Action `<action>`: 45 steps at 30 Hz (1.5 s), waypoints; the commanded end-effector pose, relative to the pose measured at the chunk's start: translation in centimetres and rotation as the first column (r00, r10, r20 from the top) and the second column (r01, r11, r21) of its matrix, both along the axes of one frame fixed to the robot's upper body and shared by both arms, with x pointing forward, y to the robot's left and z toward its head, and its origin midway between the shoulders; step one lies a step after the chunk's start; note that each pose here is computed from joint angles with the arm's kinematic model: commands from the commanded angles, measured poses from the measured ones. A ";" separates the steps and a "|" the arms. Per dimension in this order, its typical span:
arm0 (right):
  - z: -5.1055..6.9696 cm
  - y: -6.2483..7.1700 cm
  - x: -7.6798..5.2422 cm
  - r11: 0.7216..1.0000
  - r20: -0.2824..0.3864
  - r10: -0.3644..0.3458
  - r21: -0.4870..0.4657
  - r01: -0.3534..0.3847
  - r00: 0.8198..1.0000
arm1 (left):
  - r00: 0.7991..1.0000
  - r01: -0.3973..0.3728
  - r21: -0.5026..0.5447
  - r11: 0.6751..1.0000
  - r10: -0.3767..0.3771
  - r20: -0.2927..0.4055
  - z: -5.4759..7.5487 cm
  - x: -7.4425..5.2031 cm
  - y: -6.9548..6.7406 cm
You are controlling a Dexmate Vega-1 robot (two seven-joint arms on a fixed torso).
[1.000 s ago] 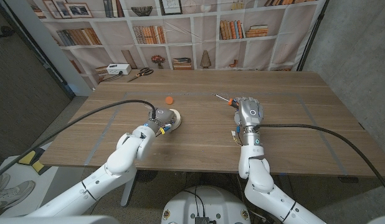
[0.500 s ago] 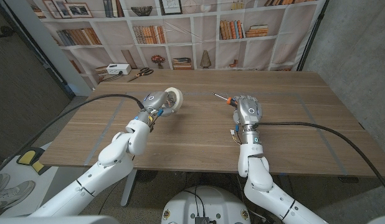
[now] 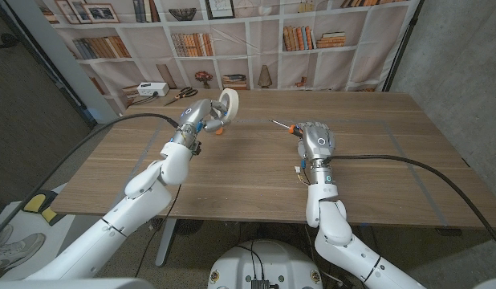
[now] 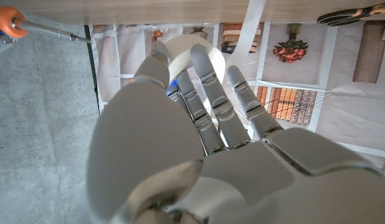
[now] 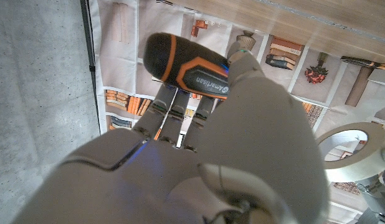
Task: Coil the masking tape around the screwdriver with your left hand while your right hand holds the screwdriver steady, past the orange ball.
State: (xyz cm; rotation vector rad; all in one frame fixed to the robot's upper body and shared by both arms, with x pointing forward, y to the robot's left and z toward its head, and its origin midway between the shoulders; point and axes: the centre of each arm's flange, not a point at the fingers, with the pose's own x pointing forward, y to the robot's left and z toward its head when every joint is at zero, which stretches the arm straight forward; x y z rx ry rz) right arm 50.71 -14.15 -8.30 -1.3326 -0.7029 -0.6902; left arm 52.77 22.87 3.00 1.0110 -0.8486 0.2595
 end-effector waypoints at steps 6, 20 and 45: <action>0.9 1.2 0.5 0.997 -0.010 0.071 -0.034 -0.071 0.997 | 0.981 0.194 -0.029 0.981 -0.195 -0.013 4.5 -0.1 -1.5; 2.1 3.0 0.6 0.984 -0.001 0.155 -0.088 -0.154 0.988 | 0.941 0.332 -0.036 0.942 -0.334 -0.055 6.4 -0.1 -3.1; 4.0 5.2 1.4 0.963 0.032 0.226 -0.160 -0.219 0.973 | 0.859 0.491 -0.049 0.870 -0.493 -0.139 6.2 -2.4 -4.8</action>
